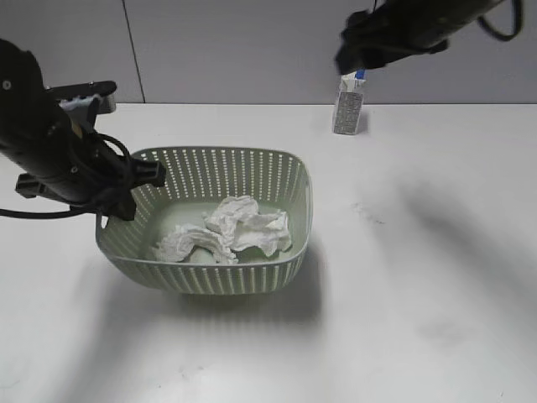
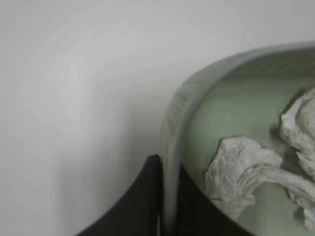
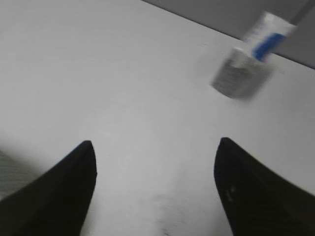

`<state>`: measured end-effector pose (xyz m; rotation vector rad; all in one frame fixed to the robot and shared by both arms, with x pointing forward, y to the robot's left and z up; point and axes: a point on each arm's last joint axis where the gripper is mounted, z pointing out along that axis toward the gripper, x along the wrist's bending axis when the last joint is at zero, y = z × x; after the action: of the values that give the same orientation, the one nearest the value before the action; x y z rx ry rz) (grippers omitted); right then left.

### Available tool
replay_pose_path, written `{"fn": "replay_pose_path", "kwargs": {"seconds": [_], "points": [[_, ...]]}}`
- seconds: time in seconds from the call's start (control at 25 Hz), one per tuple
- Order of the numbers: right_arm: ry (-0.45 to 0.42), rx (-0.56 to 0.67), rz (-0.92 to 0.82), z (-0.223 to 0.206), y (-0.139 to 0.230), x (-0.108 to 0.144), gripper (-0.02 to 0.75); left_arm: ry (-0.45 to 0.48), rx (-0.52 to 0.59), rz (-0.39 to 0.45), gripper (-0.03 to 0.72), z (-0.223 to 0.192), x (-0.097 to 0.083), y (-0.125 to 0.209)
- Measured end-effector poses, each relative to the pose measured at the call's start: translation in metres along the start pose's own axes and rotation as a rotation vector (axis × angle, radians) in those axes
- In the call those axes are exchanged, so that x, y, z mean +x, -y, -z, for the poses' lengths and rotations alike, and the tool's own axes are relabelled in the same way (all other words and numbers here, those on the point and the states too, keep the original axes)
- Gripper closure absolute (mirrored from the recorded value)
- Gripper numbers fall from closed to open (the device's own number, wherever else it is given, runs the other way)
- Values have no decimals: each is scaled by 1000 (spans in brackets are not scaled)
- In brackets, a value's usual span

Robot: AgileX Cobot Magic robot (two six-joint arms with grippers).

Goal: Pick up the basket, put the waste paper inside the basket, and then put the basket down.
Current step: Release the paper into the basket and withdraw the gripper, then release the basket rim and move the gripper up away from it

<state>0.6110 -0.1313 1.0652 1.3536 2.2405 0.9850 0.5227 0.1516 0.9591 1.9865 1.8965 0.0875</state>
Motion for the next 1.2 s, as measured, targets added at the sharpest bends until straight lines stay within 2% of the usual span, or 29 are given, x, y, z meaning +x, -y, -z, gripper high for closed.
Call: {"fn": "replay_pose_path", "kwargs": {"seconds": [0.16,0.28,0.4,0.48,0.64,0.76,0.88,1.0,1.04,1.12,1.2], "points": [[126,99,-124,24,6,-79,150,8,-18,-10,685,-2,-11,-23],[163,259,-231,41,30,-122,162,4,-13,-18,685,-15,-18,-42],[143,440,-326,57,54,-143,179,3,-13,-18,685,-31,-23,-56],[141,488,-366,68,63,-150,187,3,-18,-18,685,-42,-24,-61],[160,485,-362,96,73,-142,192,-3,-10,-16,678,-57,-23,-62],[165,464,-351,125,85,-122,193,-2,-15,-15,613,-60,-23,-63],[173,419,-346,153,105,-98,195,-2,-16,-16,428,-60,-24,-63],[193,340,-337,178,129,-73,195,-4,-4,-19,164,-56,-26,-67],[198,328,-336,182,140,-66,195,-4,1,-21,106,-53,-27,-69],[218,275,-327,192,162,-52,195,-5,6,-46,34,-42,-30,-74],[240,222,-318,199,184,-39,195,-7,-1,-95,10,-27,-32,-79]]}}
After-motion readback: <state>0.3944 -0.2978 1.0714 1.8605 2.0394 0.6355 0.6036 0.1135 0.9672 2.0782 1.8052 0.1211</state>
